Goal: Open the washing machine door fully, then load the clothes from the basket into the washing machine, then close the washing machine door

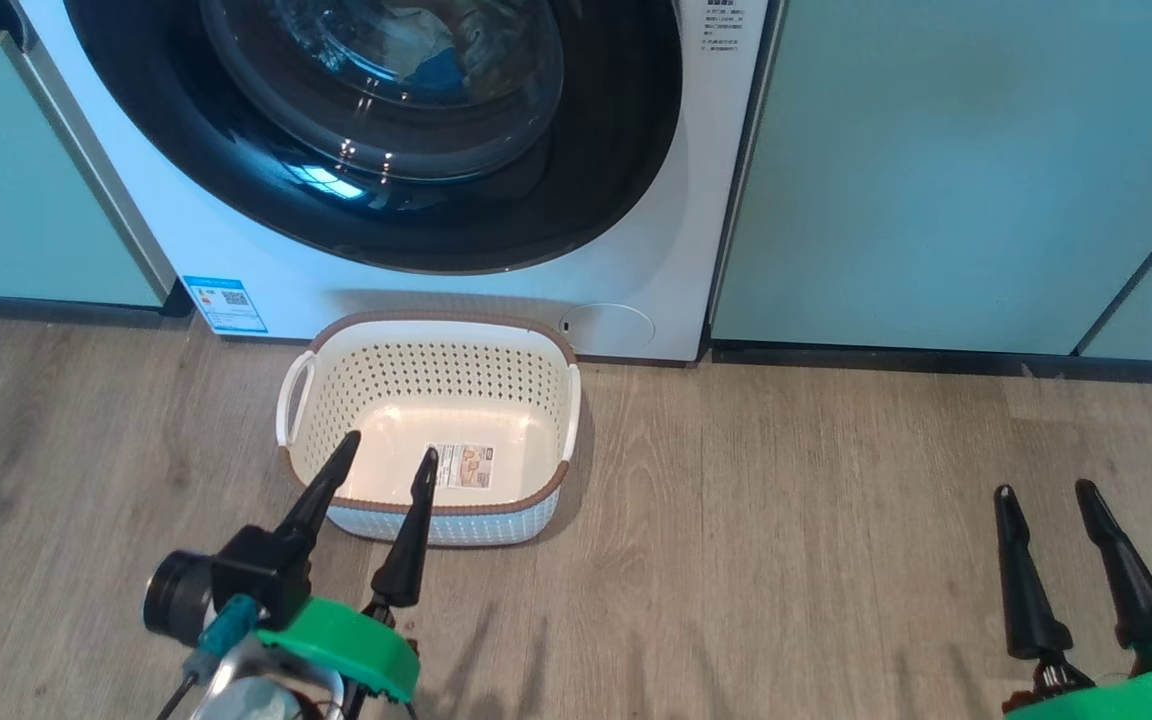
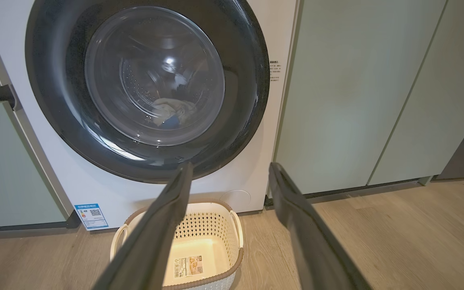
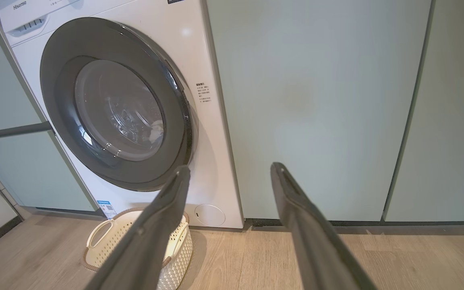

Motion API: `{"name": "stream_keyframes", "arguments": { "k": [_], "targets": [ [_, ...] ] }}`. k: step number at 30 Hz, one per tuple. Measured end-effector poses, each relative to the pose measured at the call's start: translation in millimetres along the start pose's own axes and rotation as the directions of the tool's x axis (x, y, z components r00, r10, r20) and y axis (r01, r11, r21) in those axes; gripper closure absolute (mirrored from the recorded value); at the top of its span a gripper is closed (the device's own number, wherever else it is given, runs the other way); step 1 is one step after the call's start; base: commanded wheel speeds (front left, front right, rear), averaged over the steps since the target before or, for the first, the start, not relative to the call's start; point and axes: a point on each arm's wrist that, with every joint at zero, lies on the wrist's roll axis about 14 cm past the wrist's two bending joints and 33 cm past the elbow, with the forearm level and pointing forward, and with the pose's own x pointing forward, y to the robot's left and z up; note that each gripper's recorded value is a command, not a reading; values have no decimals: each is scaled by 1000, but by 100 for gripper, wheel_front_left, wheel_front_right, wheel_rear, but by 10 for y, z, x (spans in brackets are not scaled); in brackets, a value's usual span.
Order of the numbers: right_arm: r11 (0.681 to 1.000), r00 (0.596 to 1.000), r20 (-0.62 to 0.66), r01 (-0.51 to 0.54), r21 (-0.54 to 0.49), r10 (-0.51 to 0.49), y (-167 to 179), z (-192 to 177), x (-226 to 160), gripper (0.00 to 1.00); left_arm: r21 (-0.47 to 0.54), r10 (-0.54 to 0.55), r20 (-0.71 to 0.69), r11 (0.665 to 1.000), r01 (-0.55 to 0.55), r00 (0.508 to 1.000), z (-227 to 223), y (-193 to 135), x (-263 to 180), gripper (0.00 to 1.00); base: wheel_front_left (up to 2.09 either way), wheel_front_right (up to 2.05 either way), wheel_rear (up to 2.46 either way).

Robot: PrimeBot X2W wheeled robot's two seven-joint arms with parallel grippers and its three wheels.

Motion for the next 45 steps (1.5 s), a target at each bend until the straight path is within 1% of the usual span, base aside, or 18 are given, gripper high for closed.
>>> {"name": "stream_keyframes", "arguments": {
  "k": [20,29,30,36,45],
  "targets": [
    [1000,1000,-16,6,8,-6,-17,-55,25,0,-4,12,-16,1000,-12,1000,-46,26,13,0,0,0,0],
    [1000,1000,-24,7,14,-6,-16,-84,34,0,-7,1,-25,1000,-1,1000,-79,-20,13,0,0,0,0],
    [1000,1000,-24,7,14,-6,-16,-84,34,100,-7,1,-25,1000,-1,1000,-79,-20,13,100,0,0,0],
    [999,992,-124,22,32,-18,-34,-389,-92,100,-32,15,-144,999,-19,989,-437,-36,-159,100,0,0,0],
    [989,990,-138,56,133,-38,-58,-422,-101,100,-135,41,-172,989,-65,984,-491,18,-206,100,0,0,0]
  ]
}}
